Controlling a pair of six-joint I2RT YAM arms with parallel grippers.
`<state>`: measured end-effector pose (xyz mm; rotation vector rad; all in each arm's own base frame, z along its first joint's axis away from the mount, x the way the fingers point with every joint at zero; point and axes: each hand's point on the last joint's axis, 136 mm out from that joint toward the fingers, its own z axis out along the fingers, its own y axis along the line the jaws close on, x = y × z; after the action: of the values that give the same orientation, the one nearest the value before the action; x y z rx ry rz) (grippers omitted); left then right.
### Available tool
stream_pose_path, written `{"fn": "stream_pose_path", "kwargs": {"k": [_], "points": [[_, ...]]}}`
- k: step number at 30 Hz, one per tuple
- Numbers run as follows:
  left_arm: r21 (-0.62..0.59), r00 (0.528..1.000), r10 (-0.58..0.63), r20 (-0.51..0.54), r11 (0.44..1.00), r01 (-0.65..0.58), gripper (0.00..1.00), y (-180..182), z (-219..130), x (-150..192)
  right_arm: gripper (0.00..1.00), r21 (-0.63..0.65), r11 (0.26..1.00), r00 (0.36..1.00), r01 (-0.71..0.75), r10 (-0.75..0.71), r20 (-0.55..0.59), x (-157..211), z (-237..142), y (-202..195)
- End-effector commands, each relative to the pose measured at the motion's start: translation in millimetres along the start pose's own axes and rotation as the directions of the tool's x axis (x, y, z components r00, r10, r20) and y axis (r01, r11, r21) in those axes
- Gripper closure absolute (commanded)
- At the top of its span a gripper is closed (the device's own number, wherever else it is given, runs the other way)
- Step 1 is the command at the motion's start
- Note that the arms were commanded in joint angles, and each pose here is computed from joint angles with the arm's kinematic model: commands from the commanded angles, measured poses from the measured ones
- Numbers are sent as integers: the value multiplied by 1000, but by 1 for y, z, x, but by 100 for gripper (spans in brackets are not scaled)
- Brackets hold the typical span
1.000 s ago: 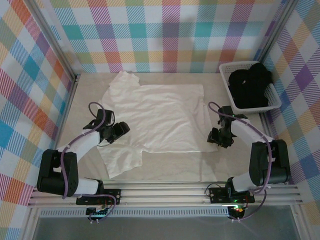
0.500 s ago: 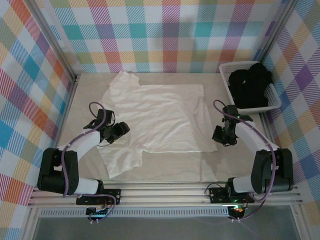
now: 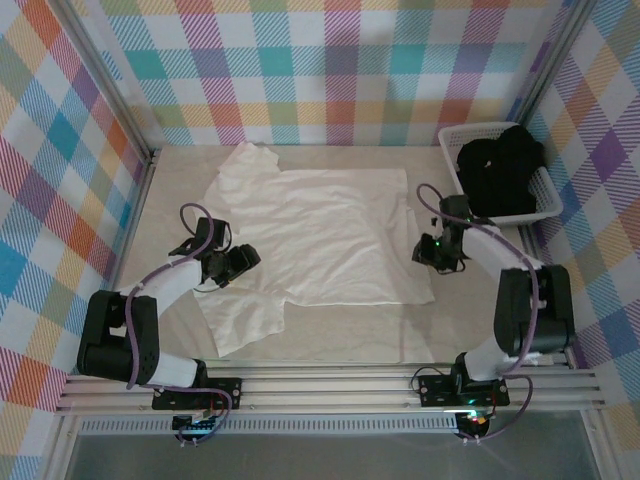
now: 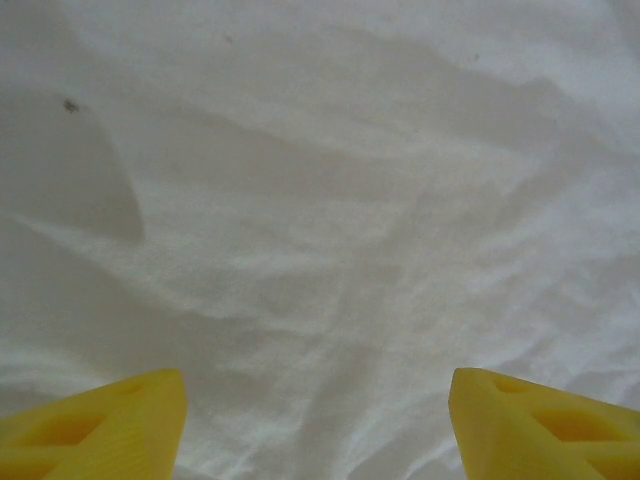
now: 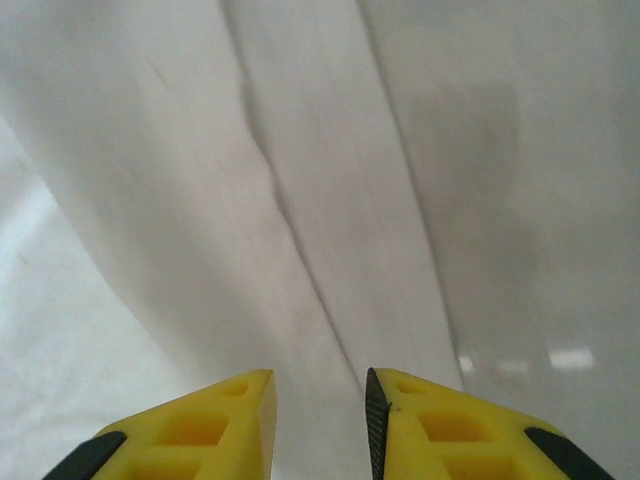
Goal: Fold the inside-out t-shirt
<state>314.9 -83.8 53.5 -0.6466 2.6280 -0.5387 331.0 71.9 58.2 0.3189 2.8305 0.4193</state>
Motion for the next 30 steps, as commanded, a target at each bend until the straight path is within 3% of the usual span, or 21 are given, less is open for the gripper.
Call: {"fn": "stream_pose_path", "kwargs": {"k": [1, 13, 23, 30], "points": [[34, 999, 34, 24, 999, -35, 30, -15, -7, -9, 70, -29, 997, 996, 71, -69, 62, -37, 11, 17], [35, 998, 49, 33, 998, -50, 30, -18, -11, -12, 70, -3, 994, 993, 111, -111, -34, -68, 57, 23], [23, 998, 54, 20, 998, -55, 30, -14, -6, -10, 85, -21, 995, 991, 96, -98, -91, -56, 65, 24], [16, 998, 60, 16, 998, -61, 30, -12, -5, -9, 97, -10, 993, 992, 115, -115, -56, -62, 53, 25]]}}
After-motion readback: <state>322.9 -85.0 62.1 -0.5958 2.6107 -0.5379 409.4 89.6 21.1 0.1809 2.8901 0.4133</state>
